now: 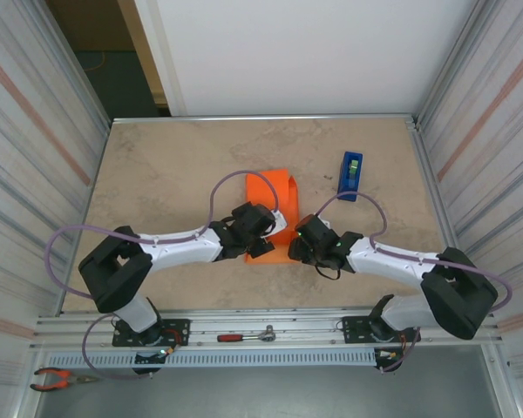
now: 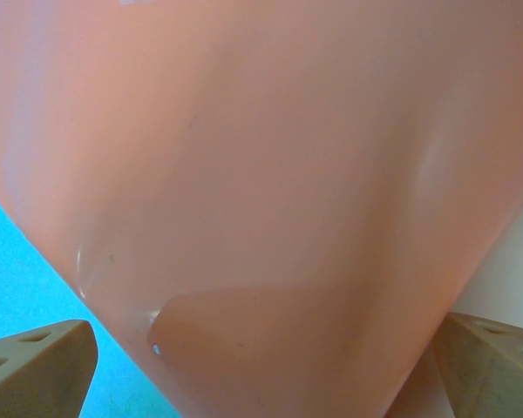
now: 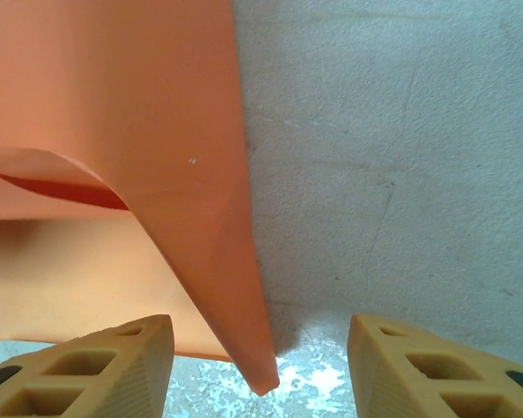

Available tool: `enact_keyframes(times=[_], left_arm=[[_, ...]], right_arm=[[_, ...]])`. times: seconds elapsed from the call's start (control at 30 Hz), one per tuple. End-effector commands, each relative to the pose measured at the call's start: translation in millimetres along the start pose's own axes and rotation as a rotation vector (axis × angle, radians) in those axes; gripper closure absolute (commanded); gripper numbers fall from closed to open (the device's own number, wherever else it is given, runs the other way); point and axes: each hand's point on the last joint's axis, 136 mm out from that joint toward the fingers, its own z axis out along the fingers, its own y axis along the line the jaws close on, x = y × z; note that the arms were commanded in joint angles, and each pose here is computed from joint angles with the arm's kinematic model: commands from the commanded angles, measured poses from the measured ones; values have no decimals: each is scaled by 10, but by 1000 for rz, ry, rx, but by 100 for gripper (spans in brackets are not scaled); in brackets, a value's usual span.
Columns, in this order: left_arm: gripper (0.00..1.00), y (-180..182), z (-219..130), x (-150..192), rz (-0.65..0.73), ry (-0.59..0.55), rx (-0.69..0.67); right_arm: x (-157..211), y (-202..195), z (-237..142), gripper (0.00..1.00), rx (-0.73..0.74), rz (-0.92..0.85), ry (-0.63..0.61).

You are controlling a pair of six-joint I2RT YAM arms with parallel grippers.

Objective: Wrap the gift box in paper

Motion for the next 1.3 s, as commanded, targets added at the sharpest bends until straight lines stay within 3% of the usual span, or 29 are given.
enact_keyframes(times=[0.0, 0.8, 0.93, 1.0, 1.03, 1.1, 1.17, 1.2, 1.23, 1.27], left_arm=[[1, 19, 61, 45, 25, 17, -40], [1, -154, 156, 109, 53, 47, -8], [1, -158, 157, 108, 50, 47, -6], [1, -163, 163, 117, 50, 50, -5], [1, -163, 164, 117, 50, 50, -5], [1, -173, 161, 114, 52, 49, -3], [1, -170, 160, 108, 50, 49, -4], [1, -164, 158, 112, 49, 49, -5], [1, -165, 156, 110, 49, 48, -5], [1, -168, 155, 108, 50, 47, -4]], right_arm=[[9, 37, 56, 47, -1, 12, 8], [110, 6, 184, 57, 15, 27, 24], [94, -19, 212, 73, 44, 25, 21], [86, -17, 223, 93, 54, 19, 21], [82, -19, 232, 96, 59, 19, 22], [76, -8, 233, 91, 62, 16, 23], [80, -16, 236, 72, 70, 16, 24], [86, -20, 240, 81, 71, 16, 26], [87, -9, 242, 100, 67, 11, 26], [89, 1, 240, 100, 61, 9, 27]])
